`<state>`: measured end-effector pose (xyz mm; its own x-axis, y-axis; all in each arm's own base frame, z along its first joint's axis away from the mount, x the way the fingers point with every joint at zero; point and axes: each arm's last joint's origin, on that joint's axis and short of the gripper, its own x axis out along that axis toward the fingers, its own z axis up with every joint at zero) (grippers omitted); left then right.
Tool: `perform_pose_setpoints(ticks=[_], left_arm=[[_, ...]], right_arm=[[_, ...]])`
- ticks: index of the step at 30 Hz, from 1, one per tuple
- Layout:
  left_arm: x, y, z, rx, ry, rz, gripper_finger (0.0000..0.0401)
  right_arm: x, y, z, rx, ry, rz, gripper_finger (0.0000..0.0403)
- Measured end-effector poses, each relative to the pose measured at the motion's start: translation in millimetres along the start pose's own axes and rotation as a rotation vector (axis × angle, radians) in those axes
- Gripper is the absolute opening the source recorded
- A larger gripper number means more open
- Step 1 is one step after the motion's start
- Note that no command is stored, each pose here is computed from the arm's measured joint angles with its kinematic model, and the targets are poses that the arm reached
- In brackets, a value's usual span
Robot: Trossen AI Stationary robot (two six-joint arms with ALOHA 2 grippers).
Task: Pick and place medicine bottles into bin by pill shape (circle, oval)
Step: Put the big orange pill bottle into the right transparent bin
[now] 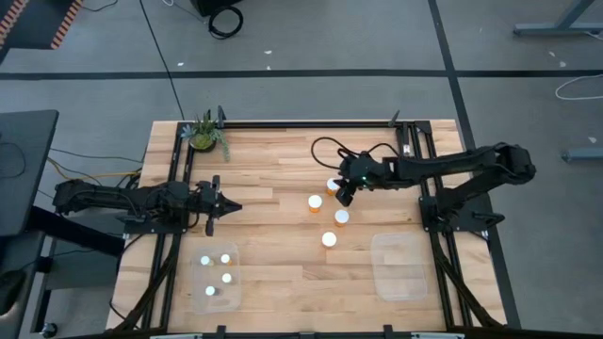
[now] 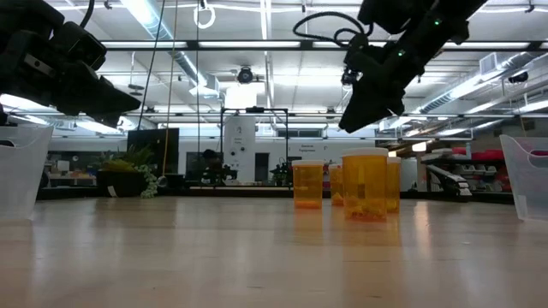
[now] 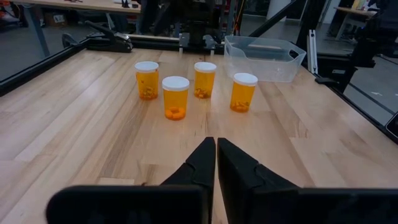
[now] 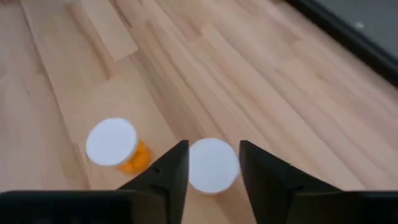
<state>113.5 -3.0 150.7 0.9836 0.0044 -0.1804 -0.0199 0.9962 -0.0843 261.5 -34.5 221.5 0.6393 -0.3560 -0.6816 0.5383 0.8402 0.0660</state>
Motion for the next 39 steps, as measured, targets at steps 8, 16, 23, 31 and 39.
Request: perform_pose_setpoints(ticks=[8,16,23,31,39], left_arm=[[0,0,0,0.000,0.000,0.000,0.0035],[0,0,0,0.000,0.001,0.000,0.0026],[0,0,0,-0.001,0.000,0.000,0.0028],[0,0,0,0.000,0.000,0.000,0.0035],[0,0,0,0.000,0.000,0.000,0.0023]], right_arm=[[15,3,14,-0.003,0.122,-0.012,0.0217],[29,9,28,-0.050,0.259,-0.058,0.0248],[40,16,44,-0.071,0.341,-0.091,0.0275],[56,11,46,-0.044,0.424,-0.090,0.0280],[60,9,43,-0.059,0.457,-0.083,0.0281]])
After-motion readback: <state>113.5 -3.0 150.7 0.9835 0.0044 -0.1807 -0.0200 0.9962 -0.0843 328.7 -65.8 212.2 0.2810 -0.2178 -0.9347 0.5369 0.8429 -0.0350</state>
